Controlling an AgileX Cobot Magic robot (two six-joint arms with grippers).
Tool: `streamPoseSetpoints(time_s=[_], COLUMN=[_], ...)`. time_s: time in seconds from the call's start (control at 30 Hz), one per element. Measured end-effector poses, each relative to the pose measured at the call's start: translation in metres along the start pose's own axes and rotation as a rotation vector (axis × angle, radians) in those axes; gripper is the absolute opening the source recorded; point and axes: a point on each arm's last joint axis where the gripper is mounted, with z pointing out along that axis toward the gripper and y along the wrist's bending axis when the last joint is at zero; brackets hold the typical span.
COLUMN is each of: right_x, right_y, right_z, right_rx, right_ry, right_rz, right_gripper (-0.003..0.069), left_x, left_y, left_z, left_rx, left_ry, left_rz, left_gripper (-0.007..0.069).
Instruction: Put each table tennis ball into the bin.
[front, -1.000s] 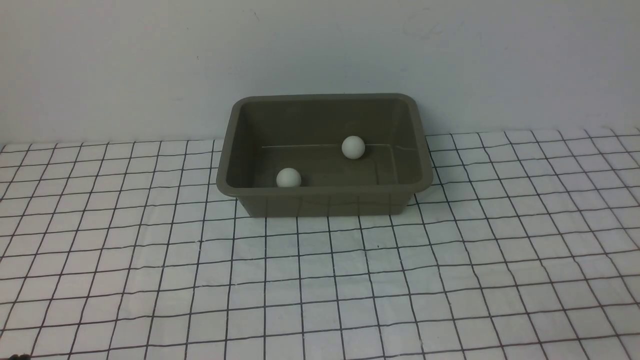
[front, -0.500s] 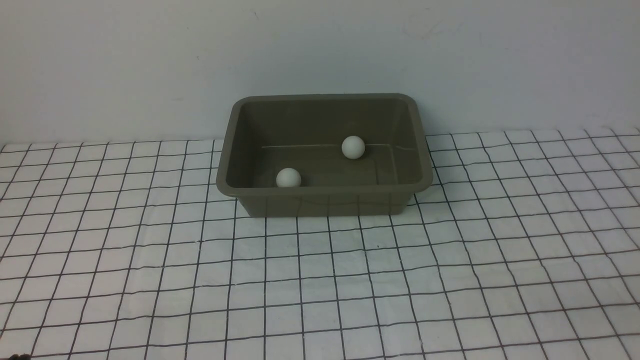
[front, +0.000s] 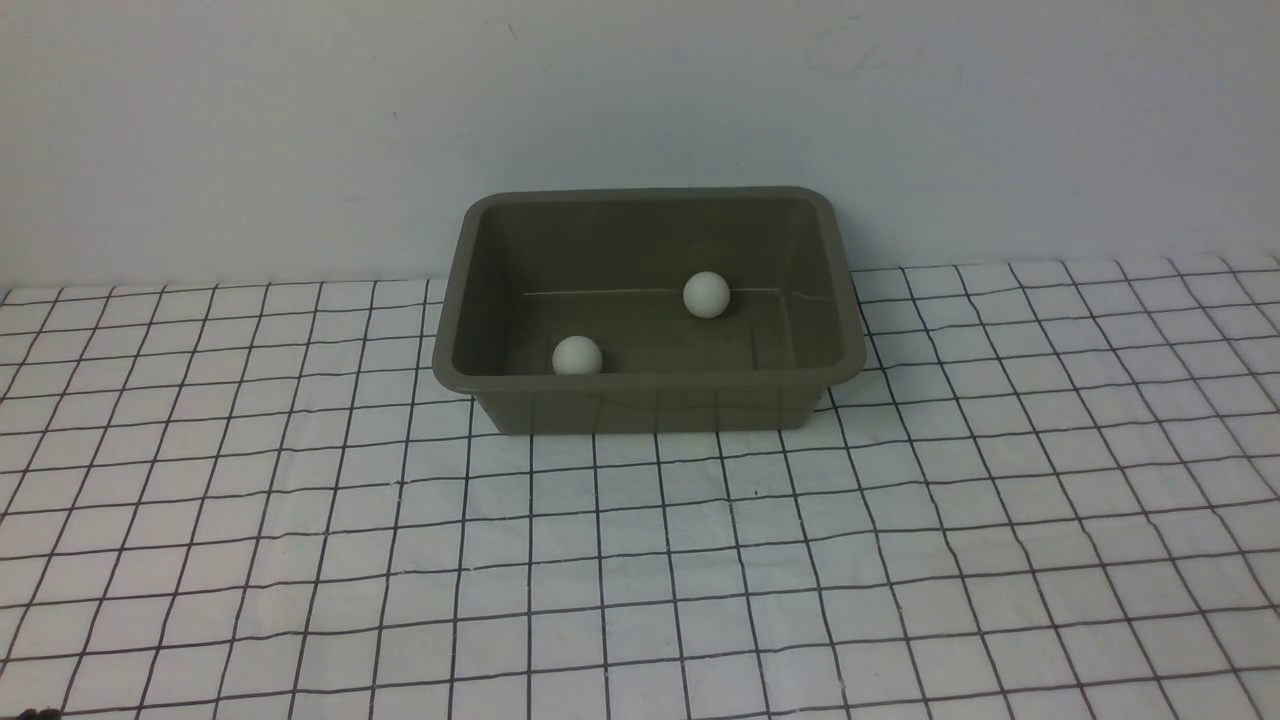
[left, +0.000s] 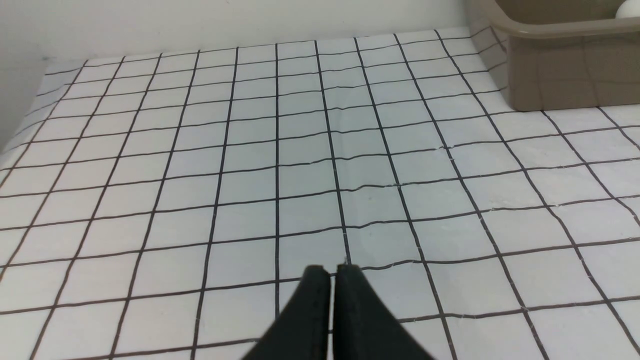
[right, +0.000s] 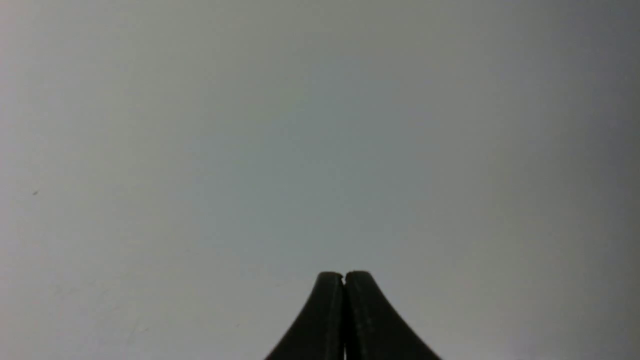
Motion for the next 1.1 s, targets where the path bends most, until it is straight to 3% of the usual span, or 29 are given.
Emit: streamPoseSetpoints(time_s=[0.17, 0.33, 0.77, 1.1], right_x=[0.003, 0.018, 0.051, 0.054], right_y=[0.013, 0.017, 0.017, 0.017], right_z=[0.000, -0.003, -0.020, -0.022], right_rx=[-0.135, -0.189, -0.237, -0.240], right_ry=[0.074, 0.244, 0.646, 0.681], right_rz=[-0.052, -0.071, -0.130, -0.133], right_gripper=[-0.0018, -0.0018, -0.0018, -0.0018], left_x=[0.000, 0.000, 0.000, 0.000], left_y=[0.000, 0.000, 0.000, 0.000], left_z=[0.000, 0.000, 0.000, 0.000], left_rx=[0.000, 0.000, 0.000, 0.000], left_ry=[0.000, 0.000, 0.000, 0.000], left_rz=[0.000, 0.000, 0.000, 0.000], left_gripper=[-0.0005, -0.0005, -0.0005, -0.0005])
